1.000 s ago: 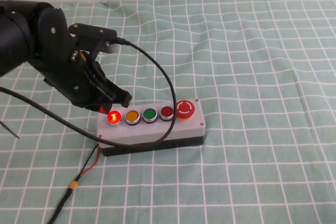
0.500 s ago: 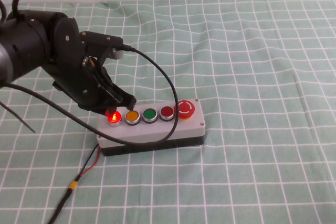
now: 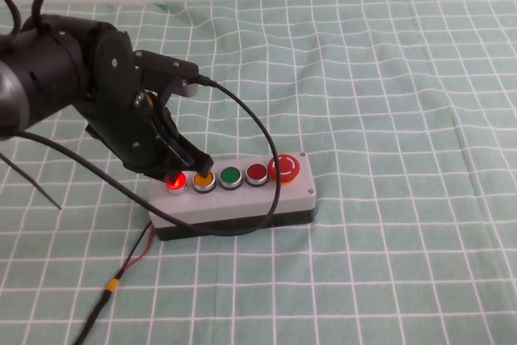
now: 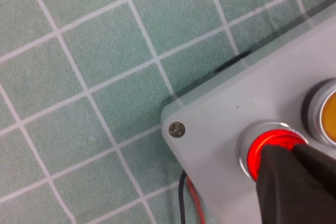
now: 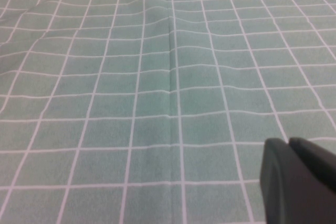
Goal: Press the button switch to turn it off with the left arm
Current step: 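Press the lit red button on the button box to turn it off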
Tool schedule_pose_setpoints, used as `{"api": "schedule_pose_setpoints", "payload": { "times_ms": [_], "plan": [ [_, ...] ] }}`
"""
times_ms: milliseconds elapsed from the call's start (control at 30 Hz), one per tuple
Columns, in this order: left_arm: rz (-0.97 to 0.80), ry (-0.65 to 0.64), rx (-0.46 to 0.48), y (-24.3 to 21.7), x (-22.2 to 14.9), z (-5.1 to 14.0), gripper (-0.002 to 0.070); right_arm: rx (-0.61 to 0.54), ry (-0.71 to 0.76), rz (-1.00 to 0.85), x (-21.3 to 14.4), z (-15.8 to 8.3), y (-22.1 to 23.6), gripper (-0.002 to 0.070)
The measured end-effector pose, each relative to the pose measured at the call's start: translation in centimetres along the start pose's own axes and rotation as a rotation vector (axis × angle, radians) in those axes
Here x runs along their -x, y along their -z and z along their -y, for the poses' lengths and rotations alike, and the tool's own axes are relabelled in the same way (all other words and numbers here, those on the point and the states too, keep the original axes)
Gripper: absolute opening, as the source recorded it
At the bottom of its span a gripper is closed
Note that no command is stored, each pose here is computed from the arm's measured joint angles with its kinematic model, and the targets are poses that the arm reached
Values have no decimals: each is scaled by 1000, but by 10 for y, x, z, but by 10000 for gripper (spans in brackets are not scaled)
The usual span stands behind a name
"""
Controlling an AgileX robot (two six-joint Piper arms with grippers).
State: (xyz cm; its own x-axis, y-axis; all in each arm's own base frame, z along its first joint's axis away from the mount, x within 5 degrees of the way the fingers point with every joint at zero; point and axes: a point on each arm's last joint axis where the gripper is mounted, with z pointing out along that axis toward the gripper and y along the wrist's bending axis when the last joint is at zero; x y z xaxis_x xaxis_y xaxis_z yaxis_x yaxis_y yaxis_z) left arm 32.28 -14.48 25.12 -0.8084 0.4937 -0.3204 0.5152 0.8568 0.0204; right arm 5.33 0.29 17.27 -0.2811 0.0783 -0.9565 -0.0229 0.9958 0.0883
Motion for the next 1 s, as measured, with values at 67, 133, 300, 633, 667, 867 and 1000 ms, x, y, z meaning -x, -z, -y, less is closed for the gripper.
{"api": "schedule_pose_setpoints", "payload": {
  "times_ms": [67, 133, 300, 633, 667, 867, 1000],
  "plan": [
    [-3, -9, 6, -1, 0, 2, -2, 0, 0, 0, 0, 0, 0, -18],
    [-14, -9, 8, -3, 0, 1, -2, 0, 0, 0, 0, 0, 0, -18],
    [-45, -12, 5, -10, 2, 1, -2, 0, 0, 0, 0, 0, 0, -18],
    [11, -10, 12, 19, 6, 2, -2, 0, 0, 0, 0, 0, 0, -18],
    [40, -10, 16, 30, 6, 2, -2, 0, 0, 0, 0, 0, 0, -18],
    [320, -14, 47, 119, -2, 5, -2, 0, 0, 0, 0, 0, 0, -18],
    [431, -15, 59, 161, -22, 8, -2, 0, 0, 0, 0, 0, 0, -18]
  ]
}}
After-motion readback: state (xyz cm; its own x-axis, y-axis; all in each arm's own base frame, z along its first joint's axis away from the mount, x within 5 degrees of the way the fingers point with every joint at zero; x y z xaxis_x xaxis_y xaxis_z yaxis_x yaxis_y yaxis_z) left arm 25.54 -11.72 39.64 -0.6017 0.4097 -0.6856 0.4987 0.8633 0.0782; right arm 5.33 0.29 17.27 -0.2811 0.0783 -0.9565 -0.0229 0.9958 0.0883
